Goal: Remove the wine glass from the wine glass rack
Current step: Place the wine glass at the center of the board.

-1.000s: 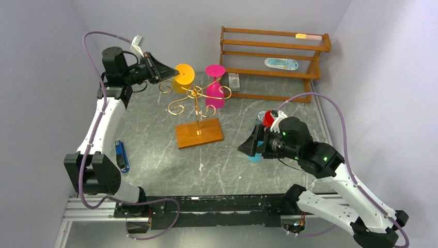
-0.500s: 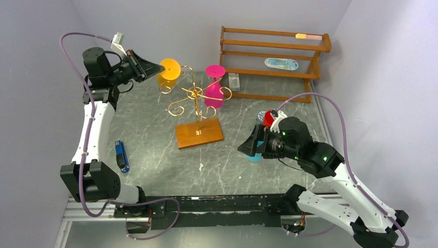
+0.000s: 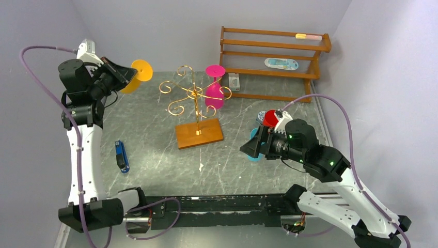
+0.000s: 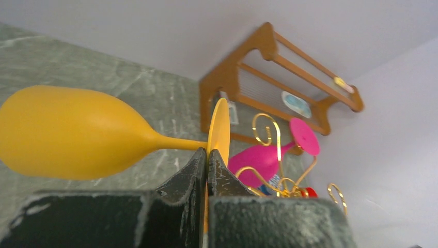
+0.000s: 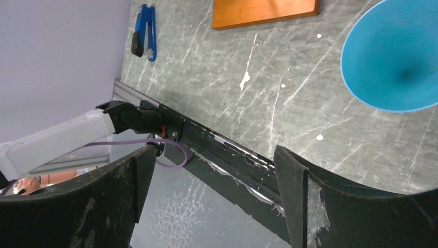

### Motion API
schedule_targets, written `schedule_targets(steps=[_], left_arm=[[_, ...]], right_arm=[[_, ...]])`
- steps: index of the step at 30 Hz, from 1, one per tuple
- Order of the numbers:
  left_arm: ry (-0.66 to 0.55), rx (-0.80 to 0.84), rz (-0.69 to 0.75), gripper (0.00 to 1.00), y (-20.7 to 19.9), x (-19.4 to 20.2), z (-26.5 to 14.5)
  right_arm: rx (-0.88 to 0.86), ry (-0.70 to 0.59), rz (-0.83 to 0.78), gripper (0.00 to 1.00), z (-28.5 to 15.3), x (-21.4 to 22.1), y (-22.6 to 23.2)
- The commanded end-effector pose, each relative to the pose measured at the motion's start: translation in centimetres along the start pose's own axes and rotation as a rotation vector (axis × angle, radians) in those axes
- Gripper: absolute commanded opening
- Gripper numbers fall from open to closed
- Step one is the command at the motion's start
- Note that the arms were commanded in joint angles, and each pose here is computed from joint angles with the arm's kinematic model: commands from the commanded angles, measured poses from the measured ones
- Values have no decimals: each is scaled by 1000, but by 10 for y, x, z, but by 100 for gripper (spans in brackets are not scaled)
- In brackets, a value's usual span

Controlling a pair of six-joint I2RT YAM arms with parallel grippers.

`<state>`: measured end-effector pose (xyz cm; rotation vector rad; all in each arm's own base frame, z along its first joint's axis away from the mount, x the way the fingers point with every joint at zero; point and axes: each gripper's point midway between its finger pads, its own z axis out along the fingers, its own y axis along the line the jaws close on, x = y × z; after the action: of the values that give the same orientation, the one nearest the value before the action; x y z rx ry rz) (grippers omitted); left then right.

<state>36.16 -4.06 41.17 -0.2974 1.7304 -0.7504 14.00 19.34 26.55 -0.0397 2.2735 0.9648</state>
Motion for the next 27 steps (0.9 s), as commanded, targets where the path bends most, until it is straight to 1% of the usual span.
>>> schedule_targets(steps=[1, 4, 7, 10, 13, 16, 21, 24, 27], left_arm=[[10, -235, 20, 5, 47, 17, -17], [57, -254, 7, 5, 58, 44, -25], [130, -277, 12, 5, 69, 73, -36], [220, -206, 3, 5, 59, 108, -41], [266, -129, -48, 5, 50, 139, -47], [275, -120, -62, 5, 50, 154, -55], [329, 1, -110, 5, 30, 182, -57], [327, 42, -88, 5, 21, 189, -64], [356, 113, -92, 5, 9, 202, -68]], right_arm=[[-12, -15, -29, 89, -6, -6, 5], [-15, -4, -31, 89, -2, -5, 6], [-24, 19, -37, 89, 1, -3, 8], [-21, 25, -37, 89, 2, -3, 8], [-31, 9, -33, 89, 3, -5, 9], [-33, -13, -14, 89, 3, -7, 9], [-49, -52, 29, 89, 5, -9, 9], [-52, -70, 48, 89, 6, -11, 9], [-48, -86, 62, 89, 8, -13, 8]])
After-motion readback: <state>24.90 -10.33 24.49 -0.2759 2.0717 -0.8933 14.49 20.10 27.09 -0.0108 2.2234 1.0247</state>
